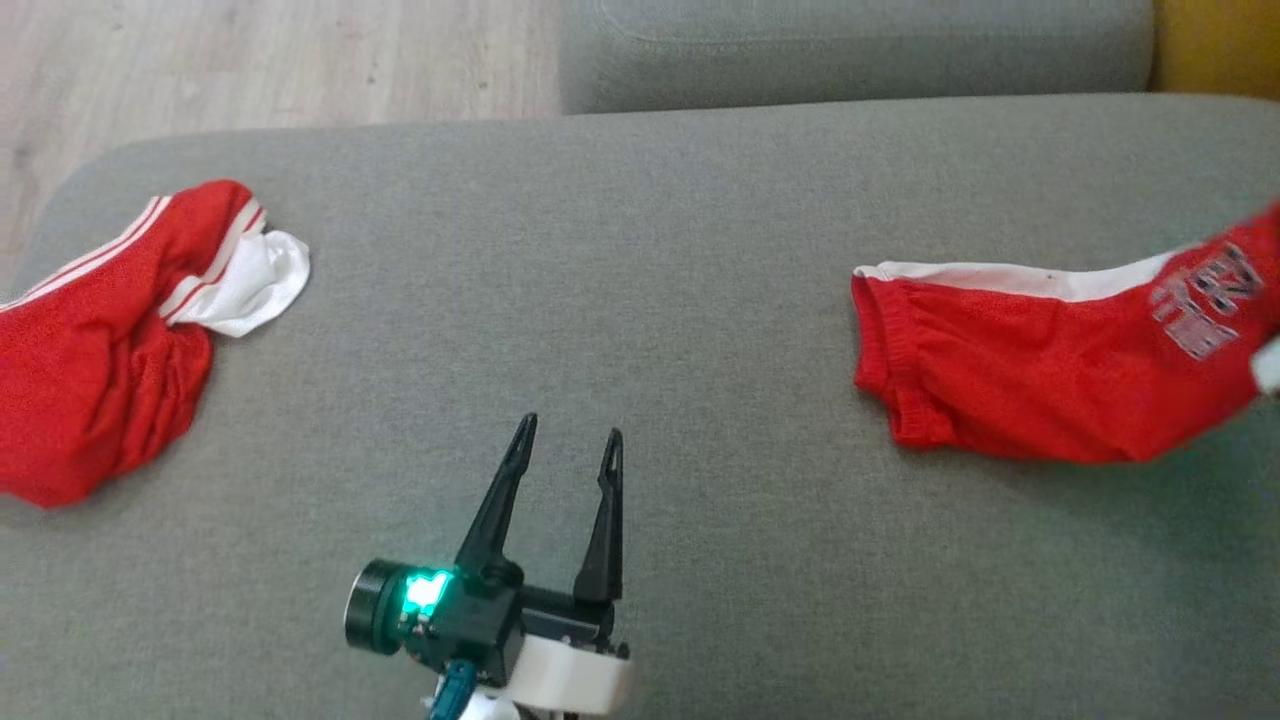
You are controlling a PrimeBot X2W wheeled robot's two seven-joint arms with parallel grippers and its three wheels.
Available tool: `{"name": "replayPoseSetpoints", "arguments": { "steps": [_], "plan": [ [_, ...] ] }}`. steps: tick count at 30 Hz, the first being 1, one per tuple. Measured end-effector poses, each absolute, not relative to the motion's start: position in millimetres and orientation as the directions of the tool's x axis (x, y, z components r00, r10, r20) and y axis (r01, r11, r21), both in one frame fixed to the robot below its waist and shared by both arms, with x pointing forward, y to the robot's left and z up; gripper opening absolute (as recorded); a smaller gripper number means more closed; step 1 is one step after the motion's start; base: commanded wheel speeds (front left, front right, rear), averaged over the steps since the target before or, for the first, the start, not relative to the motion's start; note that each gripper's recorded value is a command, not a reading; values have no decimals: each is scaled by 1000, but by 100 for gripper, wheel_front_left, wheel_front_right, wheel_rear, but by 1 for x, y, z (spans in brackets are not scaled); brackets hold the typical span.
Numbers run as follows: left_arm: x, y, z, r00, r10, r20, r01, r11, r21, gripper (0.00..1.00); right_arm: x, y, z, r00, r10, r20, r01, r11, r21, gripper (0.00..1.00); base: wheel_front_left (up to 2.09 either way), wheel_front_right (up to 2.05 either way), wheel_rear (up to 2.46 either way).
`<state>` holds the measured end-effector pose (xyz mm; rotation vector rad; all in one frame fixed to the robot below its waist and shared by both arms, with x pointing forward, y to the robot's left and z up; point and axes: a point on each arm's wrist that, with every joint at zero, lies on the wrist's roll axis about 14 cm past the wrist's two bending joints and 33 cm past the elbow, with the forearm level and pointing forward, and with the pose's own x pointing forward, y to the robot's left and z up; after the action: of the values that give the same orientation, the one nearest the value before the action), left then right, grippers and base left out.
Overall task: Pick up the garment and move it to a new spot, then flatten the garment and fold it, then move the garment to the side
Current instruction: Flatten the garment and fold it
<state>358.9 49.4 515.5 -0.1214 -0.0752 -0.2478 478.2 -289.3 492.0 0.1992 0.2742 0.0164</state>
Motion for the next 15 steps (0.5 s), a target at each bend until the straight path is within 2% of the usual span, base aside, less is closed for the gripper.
{"name": "replayPoseSetpoints", "arguments": {
  "steps": [5, 9, 12, 13, 15],
  "plan": [
    [350, 56, 513, 971, -223, 80, 232, 965, -123, 100, 492, -212, 511, 951, 233, -206, -192, 961, 200, 0, 0, 0, 0],
    [346, 65, 513, 977, -200, 77, 208, 970, -125, 100, 487, -144, 503, 896, 383, -224, -330, 913, 240, 0, 0, 0, 0],
    [344, 71, 513, 981, -178, 76, 187, 973, -135, 100, 473, -103, 487, 850, 465, -247, -392, 872, 293, 0, 0, 0, 0],
    [344, 73, 513, 982, -171, 75, 181, 974, -137, 100, 464, -93, 475, 830, 486, -273, -403, 861, 310, 26, 0, 0, 0],
    [342, 76, 513, 984, -160, 76, 169, 976, -139, 100, 445, -78, 452, 799, 511, -317, -401, 846, 352, 100, 0, 0, 0]
  ]
}}
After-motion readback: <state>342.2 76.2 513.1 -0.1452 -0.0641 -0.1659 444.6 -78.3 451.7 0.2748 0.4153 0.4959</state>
